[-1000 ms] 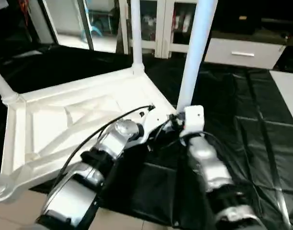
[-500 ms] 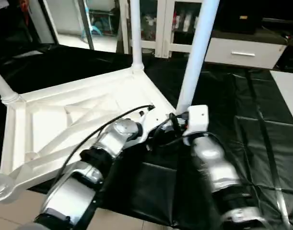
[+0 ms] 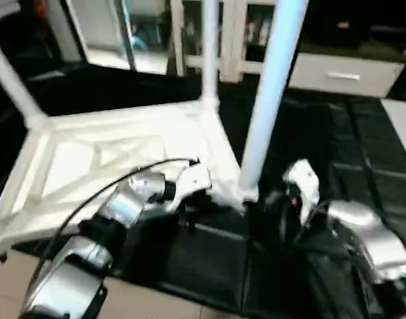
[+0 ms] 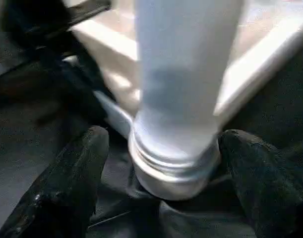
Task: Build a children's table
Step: Rotate leg to tighten
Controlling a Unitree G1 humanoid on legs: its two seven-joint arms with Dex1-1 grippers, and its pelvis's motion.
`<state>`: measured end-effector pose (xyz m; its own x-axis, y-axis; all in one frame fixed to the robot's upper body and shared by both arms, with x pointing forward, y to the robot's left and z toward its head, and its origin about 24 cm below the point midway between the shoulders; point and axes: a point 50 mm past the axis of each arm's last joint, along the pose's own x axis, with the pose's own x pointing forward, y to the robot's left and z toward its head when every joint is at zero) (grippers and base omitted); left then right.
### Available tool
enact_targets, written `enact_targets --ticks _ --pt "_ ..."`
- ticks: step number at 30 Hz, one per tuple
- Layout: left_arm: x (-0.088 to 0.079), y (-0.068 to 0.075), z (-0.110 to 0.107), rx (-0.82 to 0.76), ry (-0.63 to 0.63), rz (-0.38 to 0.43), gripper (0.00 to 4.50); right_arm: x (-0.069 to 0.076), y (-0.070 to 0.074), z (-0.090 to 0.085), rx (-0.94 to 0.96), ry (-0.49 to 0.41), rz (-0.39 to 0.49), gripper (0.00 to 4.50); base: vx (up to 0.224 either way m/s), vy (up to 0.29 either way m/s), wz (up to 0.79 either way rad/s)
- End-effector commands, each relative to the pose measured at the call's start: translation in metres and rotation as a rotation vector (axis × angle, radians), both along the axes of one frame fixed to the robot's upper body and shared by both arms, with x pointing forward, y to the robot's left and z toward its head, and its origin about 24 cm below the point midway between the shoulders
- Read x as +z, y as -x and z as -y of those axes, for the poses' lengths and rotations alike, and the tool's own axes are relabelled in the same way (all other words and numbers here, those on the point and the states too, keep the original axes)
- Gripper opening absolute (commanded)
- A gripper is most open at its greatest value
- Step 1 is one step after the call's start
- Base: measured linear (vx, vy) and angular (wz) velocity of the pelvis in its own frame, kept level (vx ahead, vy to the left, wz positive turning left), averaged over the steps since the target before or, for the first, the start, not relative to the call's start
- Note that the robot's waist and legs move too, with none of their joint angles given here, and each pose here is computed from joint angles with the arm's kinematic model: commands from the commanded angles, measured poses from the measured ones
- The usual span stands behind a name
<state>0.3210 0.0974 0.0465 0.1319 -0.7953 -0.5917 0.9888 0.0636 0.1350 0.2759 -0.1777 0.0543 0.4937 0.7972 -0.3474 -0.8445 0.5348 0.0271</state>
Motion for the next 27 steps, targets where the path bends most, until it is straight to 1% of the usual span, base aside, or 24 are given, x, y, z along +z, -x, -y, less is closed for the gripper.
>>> enact_targets --ticks 1,3,4,5,14,18,19,21,23,24,25,26,27 --pt "-0.0179 0.0179 0.0024 -0.126 -0.088 -0.097 0.0 0.0048 0.0066 -0.0017 0.094 0.001 -0.02 3.83 0.0 0.0 0.0" --pt "-0.0177 0.0182 0.0024 -0.129 -0.088 -0.098 0.0 0.0049 0.007 -0.0017 0.1 0.003 -0.021 3.83 0.0 0.0 0.0" --pt "-0.0155 0.0215 0.0012 -0.17 -0.096 -0.118 0.0 0.0044 0.011 -0.0031 0.159 0.037 -0.023 3.83 0.0 0.0 0.0" --pt "-0.0151 0.0222 0.0006 -0.177 -0.098 -0.124 0.0 0.0041 0.0112 -0.0038 0.167 0.043 -0.02 3.83 0.0 0.0 0.0" --pt "-0.0128 0.0228 -0.0018 -0.192 -0.123 -0.128 0.0 -0.0002 0.0083 -0.0062 0.201 0.085 -0.033 3.83 0.0 0.0 0.0" --pt "-0.0123 0.0231 -0.0024 -0.189 -0.124 -0.127 0.0 0.0 0.0058 -0.007 0.2 0.078 -0.033 3.83 0.0 0.0 0.0" --pt "-0.0124 0.0233 -0.0026 -0.187 -0.124 -0.128 0.0 0.0006 0.0041 -0.0079 0.195 0.071 -0.026 3.67 0.0 0.0 0.0" --pt "-0.0126 0.0235 -0.0027 -0.187 -0.124 -0.129 0.0 0.0007 0.0035 -0.0083 0.194 0.067 -0.026 3.67 0.0 0.0 0.0" --pt "-0.0129 0.0239 -0.0031 -0.184 -0.123 -0.131 0.0 0.0004 0.0022 -0.0093 0.191 0.061 -0.028 3.45 0.0 0.0 0.0" --pt "-0.0129 0.0239 -0.0031 -0.184 -0.123 -0.131 0.0 0.0004 0.0022 -0.0093 0.191 0.061 -0.028 3.45 0.0 0.0 0.0" --pt "-0.013 0.024 -0.0032 -0.183 -0.124 -0.132 0.0 0.0003 0.0018 -0.0095 0.191 0.059 -0.028 3.29 0.0 0.0 0.0" --pt "-0.0131 0.0241 -0.0033 -0.183 -0.125 -0.132 0.0 0.0003 0.0015 -0.0096 0.19 0.058 -0.027 3.29 0.0 0.0 0.0" --pt "-0.0132 0.0243 -0.0033 -0.182 -0.126 -0.132 0.0 0.0002 0.0013 -0.0096 0.19 0.057 -0.027 3.13 0.0 0.0 0.0"
